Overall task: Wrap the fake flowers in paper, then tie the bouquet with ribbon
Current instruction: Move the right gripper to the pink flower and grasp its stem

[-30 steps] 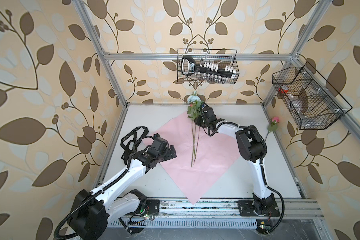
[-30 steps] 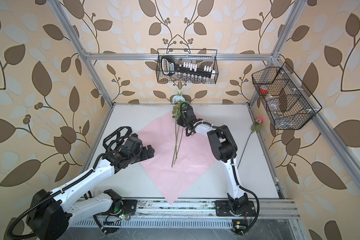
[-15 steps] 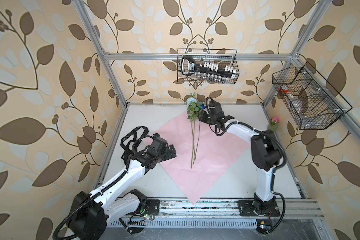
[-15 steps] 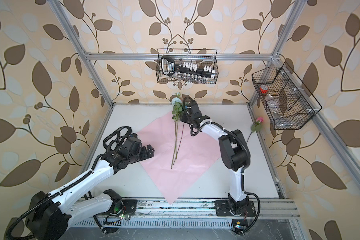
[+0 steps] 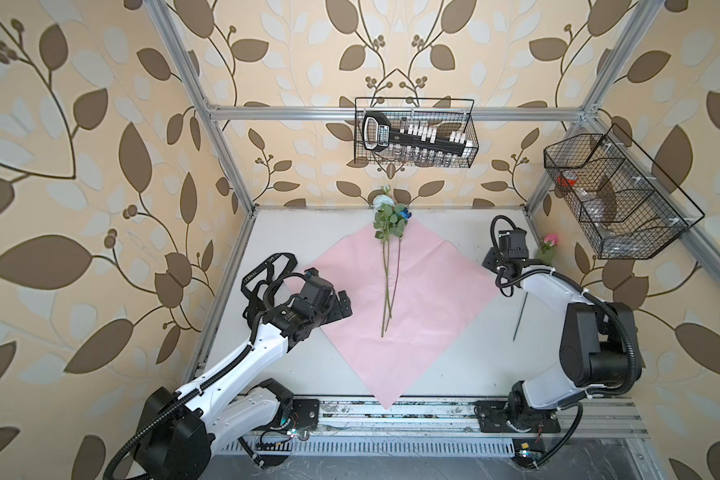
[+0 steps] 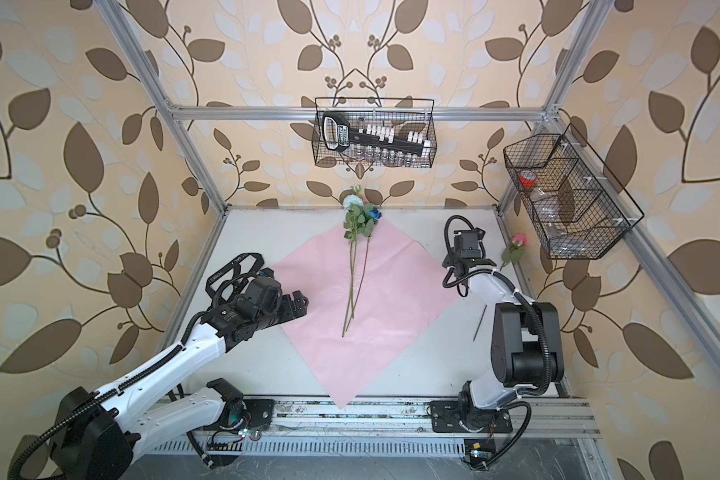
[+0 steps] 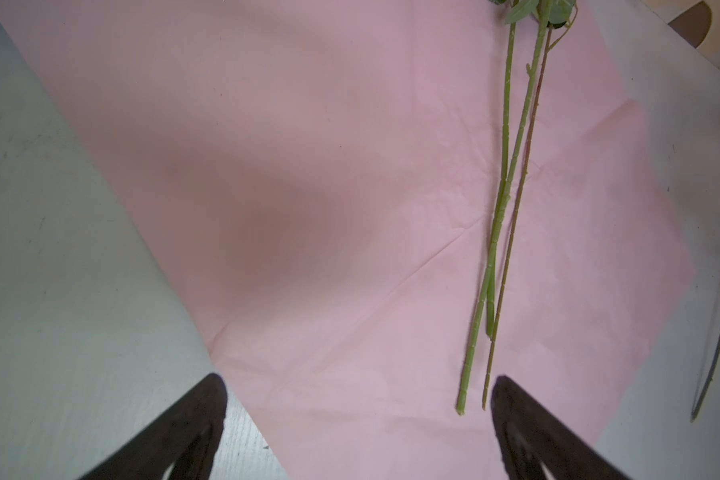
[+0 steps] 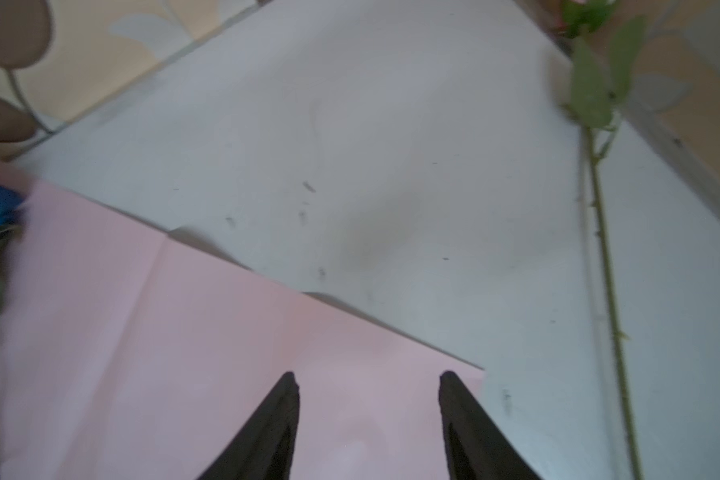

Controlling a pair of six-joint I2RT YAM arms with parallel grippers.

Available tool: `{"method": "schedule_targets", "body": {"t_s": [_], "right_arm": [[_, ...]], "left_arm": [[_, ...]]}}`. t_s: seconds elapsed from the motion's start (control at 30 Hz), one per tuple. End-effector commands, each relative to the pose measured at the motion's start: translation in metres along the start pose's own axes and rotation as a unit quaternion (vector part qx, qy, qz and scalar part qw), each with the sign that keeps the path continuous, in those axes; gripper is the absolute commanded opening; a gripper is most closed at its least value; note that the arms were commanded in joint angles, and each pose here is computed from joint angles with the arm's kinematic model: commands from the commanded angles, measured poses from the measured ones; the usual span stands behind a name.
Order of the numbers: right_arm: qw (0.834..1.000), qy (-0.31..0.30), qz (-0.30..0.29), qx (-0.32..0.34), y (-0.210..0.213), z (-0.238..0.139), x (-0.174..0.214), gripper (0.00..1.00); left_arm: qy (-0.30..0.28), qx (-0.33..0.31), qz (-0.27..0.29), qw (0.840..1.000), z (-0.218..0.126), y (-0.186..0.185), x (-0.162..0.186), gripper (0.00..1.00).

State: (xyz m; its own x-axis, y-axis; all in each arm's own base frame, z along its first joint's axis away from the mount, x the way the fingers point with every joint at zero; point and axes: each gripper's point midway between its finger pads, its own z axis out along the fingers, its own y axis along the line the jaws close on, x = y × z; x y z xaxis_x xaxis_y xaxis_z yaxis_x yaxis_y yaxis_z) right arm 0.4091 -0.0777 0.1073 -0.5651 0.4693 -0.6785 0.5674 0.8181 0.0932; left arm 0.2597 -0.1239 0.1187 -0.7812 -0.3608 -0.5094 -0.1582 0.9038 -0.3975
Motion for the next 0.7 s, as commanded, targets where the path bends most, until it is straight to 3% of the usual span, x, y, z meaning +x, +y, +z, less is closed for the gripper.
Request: {"method": "schedule_targets", "body": {"t_s": [0.0,0.17,0.43,0.53,0.67], "right_arm": [[0.996,-0.018,0.007,0.083,-0.051,0.011,-0.012,0.65],[0.995,0.005,0.043,0.095,-0.082,0.043,-0.014,0.71],[0.991,0.065,0.039,0.111,-0.101,0.095,0.009,0.71],[0.991,0.091,0.045,0.088,-0.098,0.107,0.02,0.64],[0.99,0.124,0.044,0.045,-0.085,0.12,0.035,0.46]], "left_arm": [[-0.016,0.01,-0.004,1.0,-0.003,-0.004,-0.006,0.99],[-0.011,0.008,-0.007,1.0,-0.001,-0.003,-0.005,0.99],[-0.014,0.006,-0.006,1.0,-0.003,-0.005,-0.008,0.99],[-0.014,0.007,-0.006,1.0,-0.003,-0.006,-0.009,0.99],[-0.017,0.009,-0.008,1.0,-0.004,-0.008,-0.012,0.99]]}}
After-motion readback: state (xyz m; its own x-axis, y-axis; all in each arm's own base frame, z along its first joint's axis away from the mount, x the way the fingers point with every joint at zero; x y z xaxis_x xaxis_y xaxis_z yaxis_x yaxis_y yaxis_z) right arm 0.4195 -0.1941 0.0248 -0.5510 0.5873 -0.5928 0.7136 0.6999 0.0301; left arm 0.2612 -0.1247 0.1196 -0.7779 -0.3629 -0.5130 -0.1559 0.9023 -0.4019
